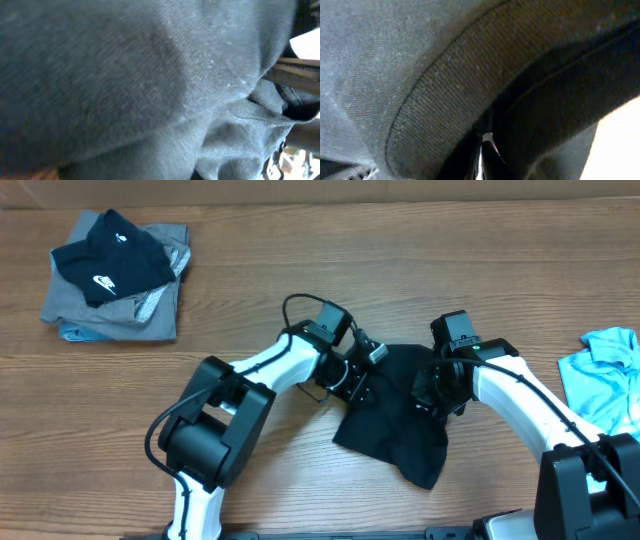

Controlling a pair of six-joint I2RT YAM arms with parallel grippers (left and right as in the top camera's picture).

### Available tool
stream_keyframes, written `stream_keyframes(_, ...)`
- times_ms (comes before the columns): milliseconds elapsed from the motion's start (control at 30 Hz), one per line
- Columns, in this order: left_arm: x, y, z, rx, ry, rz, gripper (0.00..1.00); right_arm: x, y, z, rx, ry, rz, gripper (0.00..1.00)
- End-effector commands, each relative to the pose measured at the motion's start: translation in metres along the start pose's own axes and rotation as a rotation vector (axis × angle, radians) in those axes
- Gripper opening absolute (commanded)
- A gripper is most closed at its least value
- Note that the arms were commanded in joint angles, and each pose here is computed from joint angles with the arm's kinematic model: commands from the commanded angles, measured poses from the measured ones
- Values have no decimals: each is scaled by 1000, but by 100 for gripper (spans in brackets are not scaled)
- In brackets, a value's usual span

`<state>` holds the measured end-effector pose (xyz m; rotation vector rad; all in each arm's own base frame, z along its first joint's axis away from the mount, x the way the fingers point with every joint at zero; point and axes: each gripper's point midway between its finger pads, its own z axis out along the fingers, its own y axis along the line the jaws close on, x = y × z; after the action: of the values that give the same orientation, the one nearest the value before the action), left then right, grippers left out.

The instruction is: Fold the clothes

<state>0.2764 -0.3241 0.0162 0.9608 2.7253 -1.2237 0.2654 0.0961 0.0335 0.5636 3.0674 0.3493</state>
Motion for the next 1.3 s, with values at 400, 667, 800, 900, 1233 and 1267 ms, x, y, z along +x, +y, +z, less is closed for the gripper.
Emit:
stream_keyframes(400,-62,40,-152,-69,-190,-124,4,-18,16,-135,-95,-184,11,76)
stream_keyframes(667,-107,97,-346,-260,-597,-117,4,-9,17,-148,-113,-190,7,77)
stream_keyframes(800,-88,140,-437,-398,-780,-136,4,-4,14,-147,-100,-168,13,77)
stream_keyframes(900,-60,174,-483,-483,-863,-188,4,-1,13,-146,-98,-156,15,76)
stream_keyframes(1233,51,249,-562,-706,-969,-553,100,2,15,-146,-114,-141,14,76)
stream_keyframes(1267,52,245,-565,-645,-1008,-575,100,2,16,-146,-116,-143,13,76)
